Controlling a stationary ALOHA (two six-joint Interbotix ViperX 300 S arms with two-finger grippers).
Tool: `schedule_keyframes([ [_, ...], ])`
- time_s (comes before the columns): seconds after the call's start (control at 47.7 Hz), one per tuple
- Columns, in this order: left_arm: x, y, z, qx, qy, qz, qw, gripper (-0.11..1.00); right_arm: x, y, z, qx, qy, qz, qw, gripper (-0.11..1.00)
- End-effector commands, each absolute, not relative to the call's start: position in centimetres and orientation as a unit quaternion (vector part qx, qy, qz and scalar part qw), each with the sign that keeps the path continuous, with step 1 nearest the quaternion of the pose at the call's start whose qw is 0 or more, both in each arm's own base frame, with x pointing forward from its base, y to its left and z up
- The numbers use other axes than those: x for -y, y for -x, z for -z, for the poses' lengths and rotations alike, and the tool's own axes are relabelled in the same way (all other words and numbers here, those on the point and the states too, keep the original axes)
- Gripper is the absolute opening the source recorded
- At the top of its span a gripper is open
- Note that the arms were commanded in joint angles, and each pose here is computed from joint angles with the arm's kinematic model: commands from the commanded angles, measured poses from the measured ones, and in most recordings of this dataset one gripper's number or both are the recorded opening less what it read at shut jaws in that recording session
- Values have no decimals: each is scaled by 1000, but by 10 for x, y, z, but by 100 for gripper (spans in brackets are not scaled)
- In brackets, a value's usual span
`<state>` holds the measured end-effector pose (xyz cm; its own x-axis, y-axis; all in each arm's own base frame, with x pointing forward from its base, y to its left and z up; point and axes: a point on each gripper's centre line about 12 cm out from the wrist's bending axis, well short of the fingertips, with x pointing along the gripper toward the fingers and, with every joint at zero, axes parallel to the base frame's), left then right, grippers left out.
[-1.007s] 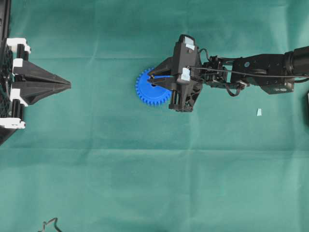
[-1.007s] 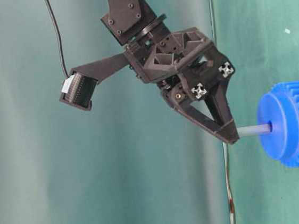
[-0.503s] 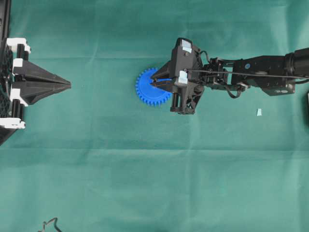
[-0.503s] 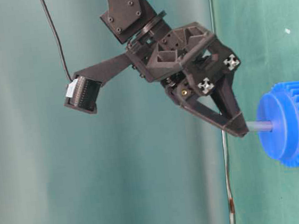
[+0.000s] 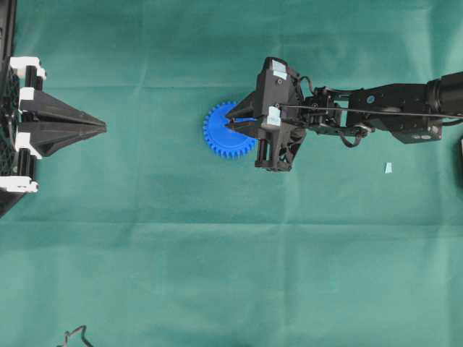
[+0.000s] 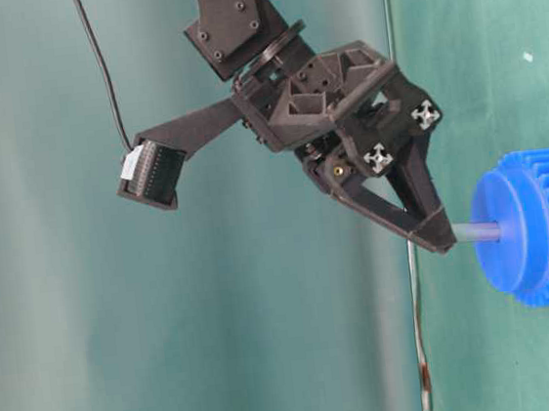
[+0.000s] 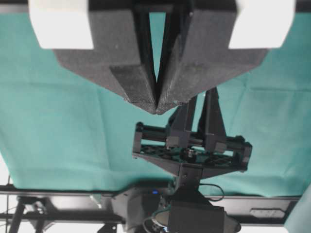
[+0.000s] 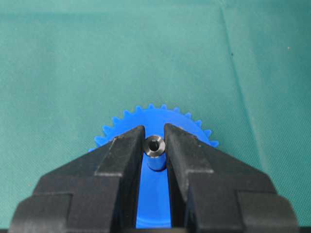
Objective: Insert the shaft into the center hole of the gear.
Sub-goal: 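Align the shaft tip with the gear hole using the right gripper, then push the shaft down into the gear hole and open the right gripper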
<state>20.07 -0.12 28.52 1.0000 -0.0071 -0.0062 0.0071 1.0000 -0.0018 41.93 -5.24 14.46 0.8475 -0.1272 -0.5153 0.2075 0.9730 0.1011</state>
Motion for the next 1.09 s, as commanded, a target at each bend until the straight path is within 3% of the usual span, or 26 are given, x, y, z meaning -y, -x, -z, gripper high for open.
schedule_keyframes([
  [0.0, 2, -203, -294, 8, -1, 5, 1000, 0, 53, -426, -164, -233, -75, 86, 966, 16],
  [1.07, 2, -203, -293, 7, -1, 5, 1000, 0, 56, -432, -122, -284, -78, 91, 951, 16],
])
